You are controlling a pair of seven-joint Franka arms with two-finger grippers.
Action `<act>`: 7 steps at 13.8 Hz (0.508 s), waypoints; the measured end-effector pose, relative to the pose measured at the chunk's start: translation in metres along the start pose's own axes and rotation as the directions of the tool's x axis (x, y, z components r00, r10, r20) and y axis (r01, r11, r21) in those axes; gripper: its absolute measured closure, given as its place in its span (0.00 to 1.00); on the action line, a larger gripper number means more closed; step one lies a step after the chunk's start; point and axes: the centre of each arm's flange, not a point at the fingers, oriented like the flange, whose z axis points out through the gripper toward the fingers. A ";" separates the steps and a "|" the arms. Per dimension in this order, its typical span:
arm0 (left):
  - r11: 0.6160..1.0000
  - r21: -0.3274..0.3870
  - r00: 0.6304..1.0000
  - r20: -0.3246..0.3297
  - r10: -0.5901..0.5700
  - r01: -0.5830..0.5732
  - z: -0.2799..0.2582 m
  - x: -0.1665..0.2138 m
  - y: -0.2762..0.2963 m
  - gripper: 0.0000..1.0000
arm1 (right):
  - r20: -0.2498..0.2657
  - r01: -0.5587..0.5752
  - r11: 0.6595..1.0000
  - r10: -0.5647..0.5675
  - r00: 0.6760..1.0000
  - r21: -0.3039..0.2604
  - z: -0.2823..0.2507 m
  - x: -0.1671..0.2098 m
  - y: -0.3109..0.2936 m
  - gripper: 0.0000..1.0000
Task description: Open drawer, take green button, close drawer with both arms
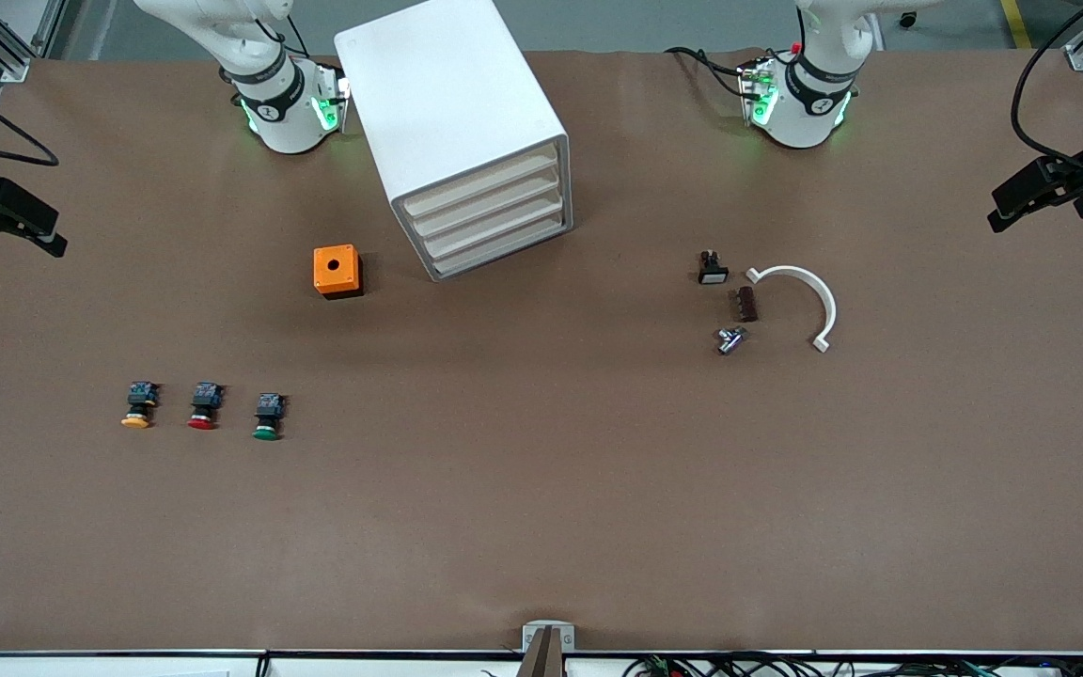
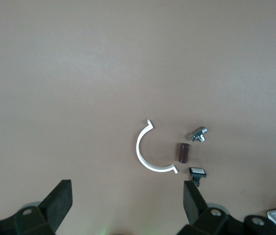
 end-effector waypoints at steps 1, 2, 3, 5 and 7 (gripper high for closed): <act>1.000 0.001 1.000 0.003 0.007 -0.007 0.000 -0.001 0.004 0.00 | -0.010 -0.001 1.000 0.001 1.000 0.000 -0.004 0.000 0.001 0.00; 1.000 0.002 1.000 0.004 0.015 -0.015 0.000 -0.002 0.008 0.00 | -0.017 0.000 1.000 0.000 1.000 -0.001 -0.007 0.001 0.000 0.00; 1.000 0.003 1.000 0.003 0.023 -0.023 0.000 -0.003 0.013 0.00 | -0.021 0.003 1.000 -0.003 1.000 -0.001 -0.009 0.001 -0.001 0.00; 0.999 0.004 0.999 0.002 0.044 -0.044 0.000 -0.005 0.024 0.00 | -0.015 0.006 1.000 -0.006 1.000 0.000 -0.009 0.000 -0.003 0.00; 0.999 0.003 0.999 -0.006 0.052 -0.052 -0.003 -0.004 0.029 0.00 | -0.005 0.007 1.000 -0.007 1.000 0.000 -0.010 -0.001 -0.004 0.00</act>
